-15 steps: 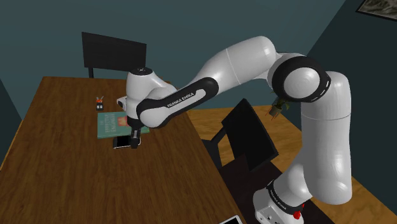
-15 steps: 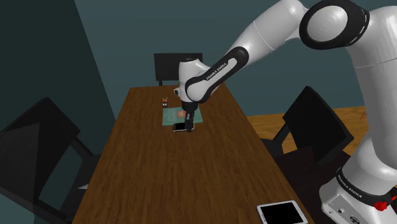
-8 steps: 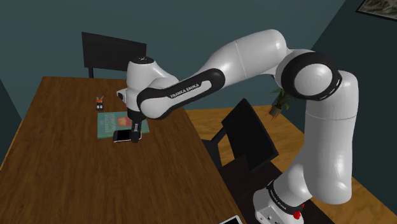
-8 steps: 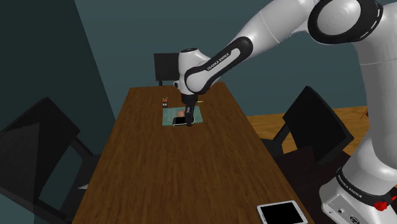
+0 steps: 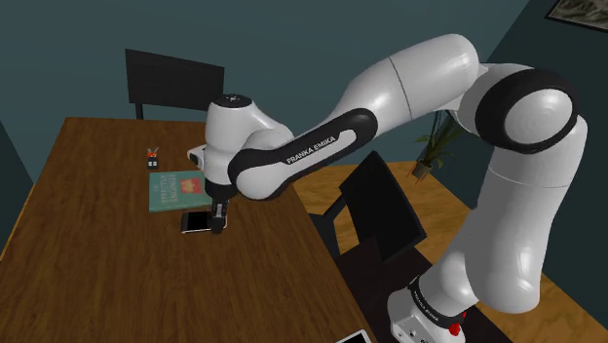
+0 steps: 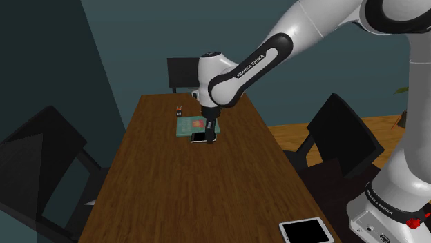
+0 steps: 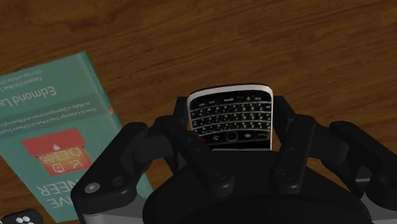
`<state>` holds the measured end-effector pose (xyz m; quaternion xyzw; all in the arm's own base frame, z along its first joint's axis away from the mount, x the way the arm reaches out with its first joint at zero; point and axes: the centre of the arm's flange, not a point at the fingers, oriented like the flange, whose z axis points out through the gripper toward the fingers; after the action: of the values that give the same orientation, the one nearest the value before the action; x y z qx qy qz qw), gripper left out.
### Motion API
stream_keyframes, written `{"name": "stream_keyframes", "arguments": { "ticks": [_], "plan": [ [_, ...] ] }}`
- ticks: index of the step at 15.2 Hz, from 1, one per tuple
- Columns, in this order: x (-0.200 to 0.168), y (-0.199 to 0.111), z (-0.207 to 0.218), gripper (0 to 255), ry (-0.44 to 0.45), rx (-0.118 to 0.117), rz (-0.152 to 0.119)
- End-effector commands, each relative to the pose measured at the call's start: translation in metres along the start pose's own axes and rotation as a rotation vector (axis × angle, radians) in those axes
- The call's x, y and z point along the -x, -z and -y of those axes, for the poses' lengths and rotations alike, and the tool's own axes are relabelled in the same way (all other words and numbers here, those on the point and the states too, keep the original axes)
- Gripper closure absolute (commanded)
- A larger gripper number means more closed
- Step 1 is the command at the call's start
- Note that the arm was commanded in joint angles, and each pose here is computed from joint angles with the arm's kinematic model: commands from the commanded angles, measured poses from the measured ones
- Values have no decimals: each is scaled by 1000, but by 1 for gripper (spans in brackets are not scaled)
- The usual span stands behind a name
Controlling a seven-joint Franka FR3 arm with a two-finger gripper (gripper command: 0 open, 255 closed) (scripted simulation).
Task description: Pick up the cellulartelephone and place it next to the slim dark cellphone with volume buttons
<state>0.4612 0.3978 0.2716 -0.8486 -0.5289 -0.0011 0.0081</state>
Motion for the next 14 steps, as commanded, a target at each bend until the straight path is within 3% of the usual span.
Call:
{"name": "stream_keyframes", "arguments": {
  "ticks": [1,14],
  "plan": [
    [14,1,23,255,-1,1,0],
    [92,1,175,255,-1,1,0]
  ]
}}
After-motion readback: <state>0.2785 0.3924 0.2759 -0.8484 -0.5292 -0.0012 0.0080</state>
